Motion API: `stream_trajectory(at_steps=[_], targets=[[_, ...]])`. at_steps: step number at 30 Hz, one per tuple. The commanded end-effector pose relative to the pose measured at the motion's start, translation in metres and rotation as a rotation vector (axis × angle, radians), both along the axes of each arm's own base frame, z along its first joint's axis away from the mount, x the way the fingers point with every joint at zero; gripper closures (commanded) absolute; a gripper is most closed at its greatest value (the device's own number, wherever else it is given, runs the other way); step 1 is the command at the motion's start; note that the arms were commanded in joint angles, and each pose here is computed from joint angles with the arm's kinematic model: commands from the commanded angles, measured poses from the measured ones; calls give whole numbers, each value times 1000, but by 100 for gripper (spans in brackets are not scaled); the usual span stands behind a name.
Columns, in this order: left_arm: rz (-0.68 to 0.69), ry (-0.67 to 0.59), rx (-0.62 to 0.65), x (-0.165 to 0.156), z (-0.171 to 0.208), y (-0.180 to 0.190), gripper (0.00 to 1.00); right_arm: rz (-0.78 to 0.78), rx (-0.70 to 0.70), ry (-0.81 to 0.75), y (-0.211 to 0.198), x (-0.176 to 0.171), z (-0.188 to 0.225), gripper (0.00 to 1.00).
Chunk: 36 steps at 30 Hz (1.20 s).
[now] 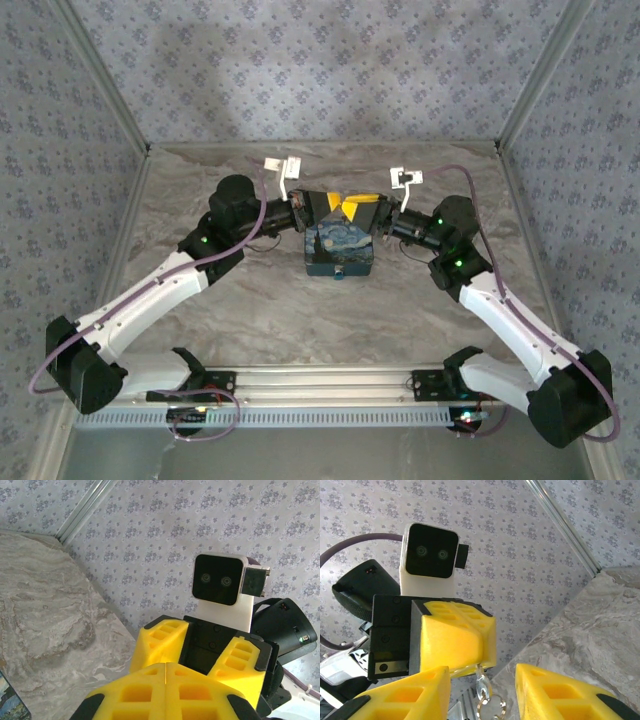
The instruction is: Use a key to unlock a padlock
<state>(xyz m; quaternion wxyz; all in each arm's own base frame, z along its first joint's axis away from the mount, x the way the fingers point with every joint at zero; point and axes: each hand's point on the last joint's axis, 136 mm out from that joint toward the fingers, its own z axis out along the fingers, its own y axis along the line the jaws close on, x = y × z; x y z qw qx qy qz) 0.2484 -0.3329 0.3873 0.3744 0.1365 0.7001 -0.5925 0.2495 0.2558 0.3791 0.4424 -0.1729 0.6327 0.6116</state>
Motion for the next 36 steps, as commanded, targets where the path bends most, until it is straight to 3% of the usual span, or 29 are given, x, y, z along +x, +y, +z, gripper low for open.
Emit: stream_trajectory(at_steps=[1,15,20,27,36], targets=[[1,-44,-54,-5,20,4,100,24,25,-36,4,-7,10,61],[19,-54,-70,-5,23,8,100,23,8,0,9,-3,-4,61],[21,-51,-69,-5,22,8,100,26,7,2,9,-4,-5,72],[16,-50,-76,-6,22,8,100,13,6,-6,8,-1,-3,99],[6,-42,-71,-9,18,8,100,-22,19,-21,0,2,2,100]])
